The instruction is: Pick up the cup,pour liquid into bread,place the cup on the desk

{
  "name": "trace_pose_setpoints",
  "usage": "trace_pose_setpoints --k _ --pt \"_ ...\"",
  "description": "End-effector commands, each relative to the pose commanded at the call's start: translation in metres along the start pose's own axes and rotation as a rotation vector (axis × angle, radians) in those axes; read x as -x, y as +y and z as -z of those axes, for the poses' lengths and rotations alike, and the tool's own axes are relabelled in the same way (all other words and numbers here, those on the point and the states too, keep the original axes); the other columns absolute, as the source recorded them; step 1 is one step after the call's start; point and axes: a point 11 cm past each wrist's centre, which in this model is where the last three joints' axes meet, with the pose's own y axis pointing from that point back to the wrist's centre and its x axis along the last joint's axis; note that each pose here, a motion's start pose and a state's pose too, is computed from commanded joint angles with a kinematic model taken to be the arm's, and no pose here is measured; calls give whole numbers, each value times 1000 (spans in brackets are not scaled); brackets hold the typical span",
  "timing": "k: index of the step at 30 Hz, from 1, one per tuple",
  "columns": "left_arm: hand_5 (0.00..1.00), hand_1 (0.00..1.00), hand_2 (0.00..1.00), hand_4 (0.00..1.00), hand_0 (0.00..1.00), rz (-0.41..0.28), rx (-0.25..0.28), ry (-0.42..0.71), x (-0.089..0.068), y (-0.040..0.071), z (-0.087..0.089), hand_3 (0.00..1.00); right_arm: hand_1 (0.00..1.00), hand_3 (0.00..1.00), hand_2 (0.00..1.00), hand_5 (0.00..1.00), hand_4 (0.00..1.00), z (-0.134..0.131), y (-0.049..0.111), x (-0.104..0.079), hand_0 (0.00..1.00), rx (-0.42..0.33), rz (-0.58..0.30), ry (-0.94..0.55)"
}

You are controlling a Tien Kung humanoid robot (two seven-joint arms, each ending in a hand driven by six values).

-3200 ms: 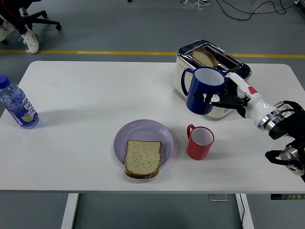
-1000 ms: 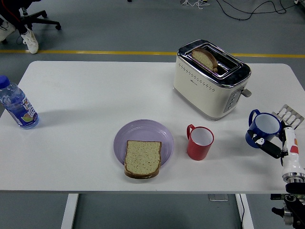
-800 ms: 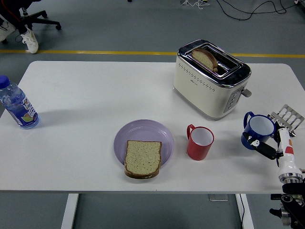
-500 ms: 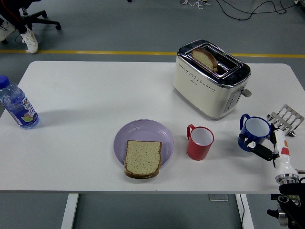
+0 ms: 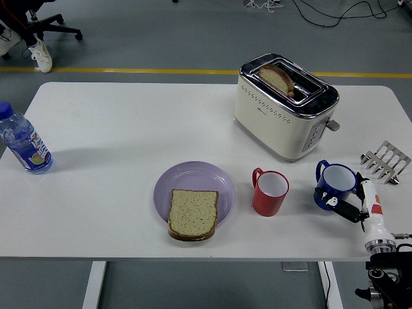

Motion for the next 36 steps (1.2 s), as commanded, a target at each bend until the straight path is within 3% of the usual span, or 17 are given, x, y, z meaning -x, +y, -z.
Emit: trace_pose_setpoints --k 14,36 --pt "984 584 615 368 625 6 -9 -13 3 0 5 555 80 398 307 2 726 -8 4 16 146 19 75 9" --pt "989 586 612 372 623 10 -9 -6 4 0 5 555 88 408 314 2 720 -7 -6 19 153 9 67 33"
